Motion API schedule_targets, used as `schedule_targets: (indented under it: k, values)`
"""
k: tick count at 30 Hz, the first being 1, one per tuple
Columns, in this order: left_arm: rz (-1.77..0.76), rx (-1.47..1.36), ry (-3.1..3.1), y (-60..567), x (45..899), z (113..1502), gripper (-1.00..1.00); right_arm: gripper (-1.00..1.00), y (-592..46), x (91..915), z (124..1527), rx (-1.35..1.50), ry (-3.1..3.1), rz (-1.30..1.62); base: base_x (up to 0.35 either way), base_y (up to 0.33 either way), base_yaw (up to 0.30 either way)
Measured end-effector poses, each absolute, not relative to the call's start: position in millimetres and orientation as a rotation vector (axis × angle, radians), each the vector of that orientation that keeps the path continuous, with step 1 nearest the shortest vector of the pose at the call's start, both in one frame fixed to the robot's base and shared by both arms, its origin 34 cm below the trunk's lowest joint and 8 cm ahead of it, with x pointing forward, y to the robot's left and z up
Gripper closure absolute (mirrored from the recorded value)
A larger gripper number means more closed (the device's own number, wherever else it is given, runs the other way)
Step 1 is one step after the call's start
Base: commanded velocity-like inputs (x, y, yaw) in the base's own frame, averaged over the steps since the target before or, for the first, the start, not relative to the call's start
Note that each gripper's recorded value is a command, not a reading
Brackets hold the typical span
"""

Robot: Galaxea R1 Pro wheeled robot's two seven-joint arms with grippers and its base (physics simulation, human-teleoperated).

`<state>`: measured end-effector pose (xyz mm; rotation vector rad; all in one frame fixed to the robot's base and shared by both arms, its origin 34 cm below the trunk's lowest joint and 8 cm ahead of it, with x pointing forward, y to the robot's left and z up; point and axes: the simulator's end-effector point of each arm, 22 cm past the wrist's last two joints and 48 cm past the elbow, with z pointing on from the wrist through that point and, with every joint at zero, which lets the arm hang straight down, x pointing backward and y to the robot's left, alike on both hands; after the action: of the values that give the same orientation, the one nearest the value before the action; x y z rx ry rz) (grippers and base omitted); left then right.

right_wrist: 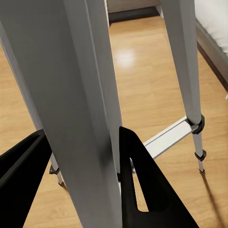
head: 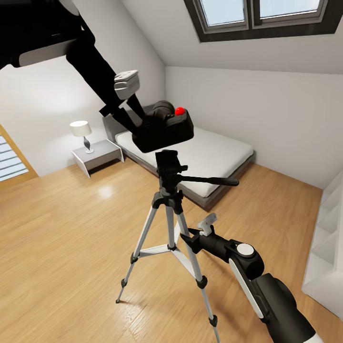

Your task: Attach the digital camera to the camera tripod in the bedroom.

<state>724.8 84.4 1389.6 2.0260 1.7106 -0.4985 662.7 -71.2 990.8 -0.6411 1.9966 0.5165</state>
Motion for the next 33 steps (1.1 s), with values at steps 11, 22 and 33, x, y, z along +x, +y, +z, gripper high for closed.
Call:
schedule_targets:
  k: [11,22,33]
  values:
    - [-0.548,1.979,1.805,78,717,1386,1.00,1.00,-71,663,991,-0.642,1.996,0.516,0.000,0.000,0.000]
    - [-0.573,1.978,1.870,73,706,1379,1.00,1.00,-71,663,991,-0.641,1.996,0.516,0.000,0.000,0.000]
    - [-0.565,1.982,1.904,78,705,1371,1.00,1.00,-70,662,991,-0.643,1.995,0.516,0.000,0.000,0.000]
